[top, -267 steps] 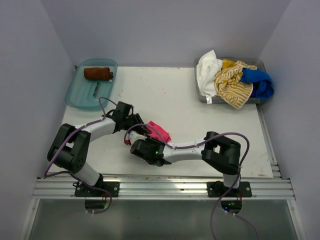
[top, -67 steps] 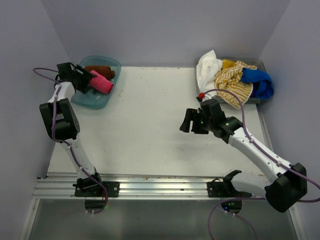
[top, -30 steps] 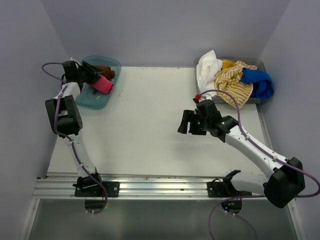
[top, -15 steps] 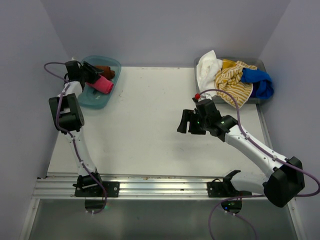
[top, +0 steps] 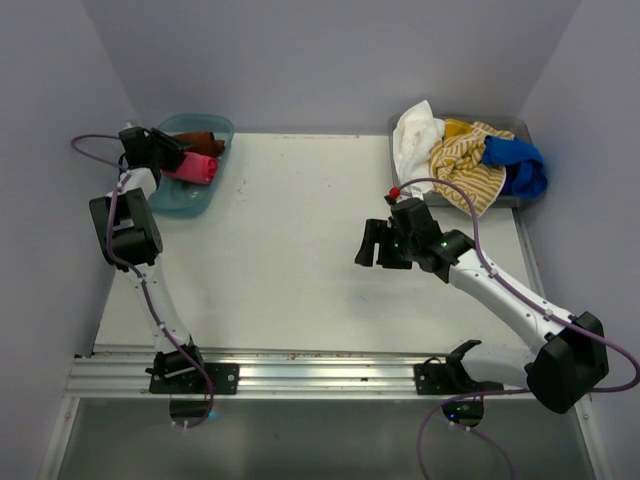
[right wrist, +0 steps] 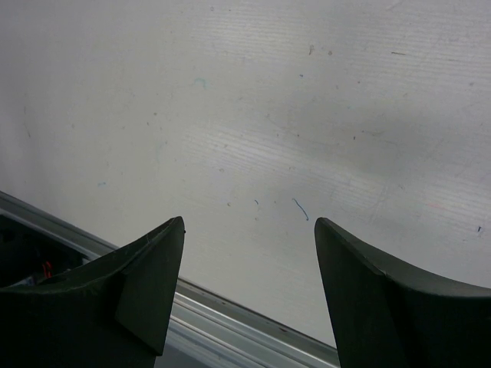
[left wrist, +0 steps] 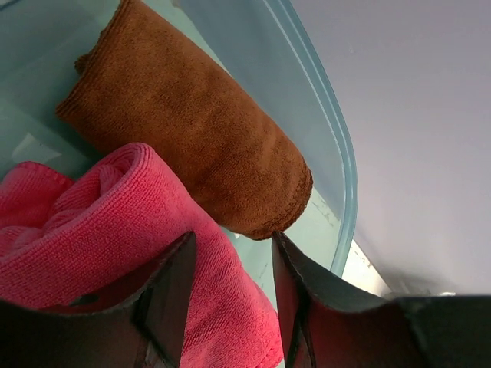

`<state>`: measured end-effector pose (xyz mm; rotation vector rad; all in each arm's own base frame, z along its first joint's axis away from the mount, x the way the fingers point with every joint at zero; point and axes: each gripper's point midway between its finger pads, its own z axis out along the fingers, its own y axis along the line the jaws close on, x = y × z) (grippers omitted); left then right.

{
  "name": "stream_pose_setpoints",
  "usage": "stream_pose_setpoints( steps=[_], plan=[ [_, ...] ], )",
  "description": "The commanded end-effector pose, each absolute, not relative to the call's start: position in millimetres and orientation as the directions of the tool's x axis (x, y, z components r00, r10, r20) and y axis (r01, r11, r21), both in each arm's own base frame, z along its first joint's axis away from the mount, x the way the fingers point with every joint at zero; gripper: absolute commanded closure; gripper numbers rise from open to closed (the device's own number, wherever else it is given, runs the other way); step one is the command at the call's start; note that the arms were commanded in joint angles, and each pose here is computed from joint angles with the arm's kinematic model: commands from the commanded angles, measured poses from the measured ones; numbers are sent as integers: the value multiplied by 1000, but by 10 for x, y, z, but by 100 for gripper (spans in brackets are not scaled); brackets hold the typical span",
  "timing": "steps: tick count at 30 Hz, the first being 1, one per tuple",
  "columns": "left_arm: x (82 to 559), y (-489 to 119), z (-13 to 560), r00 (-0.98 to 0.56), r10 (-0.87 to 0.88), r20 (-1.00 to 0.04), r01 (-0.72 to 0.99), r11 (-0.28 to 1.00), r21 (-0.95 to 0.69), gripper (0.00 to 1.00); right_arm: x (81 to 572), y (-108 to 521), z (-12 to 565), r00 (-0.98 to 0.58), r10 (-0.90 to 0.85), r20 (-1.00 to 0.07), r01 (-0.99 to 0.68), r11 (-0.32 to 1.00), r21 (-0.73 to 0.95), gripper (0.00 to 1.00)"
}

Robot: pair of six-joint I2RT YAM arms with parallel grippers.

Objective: Roll the towels
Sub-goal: Place the rolled towel into the container

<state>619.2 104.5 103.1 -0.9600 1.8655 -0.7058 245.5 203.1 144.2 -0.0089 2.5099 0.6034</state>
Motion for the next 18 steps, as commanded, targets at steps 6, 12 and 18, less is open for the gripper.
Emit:
stream_pose_setpoints(
  steps=[6, 12, 18],
  plan=[
    [6138, 1292, 1011, -206, -858, -470, -400, 512, -760, 50, 2521, 2065, 1608, -823, 124, -555, -150, 894, 422, 27],
    [6187, 1354, 930, -199, -859, -472, -422, 510, -749, 50, 2505, 2048, 1617, -820, 132, -557, -145, 894, 425, 27],
    [6181, 1396, 1148, -161, -852, -498, -408, 516, -753, 44, 2494, 2035, 1663, -814, 137, -564, -146, 892, 428, 27]
  ],
)
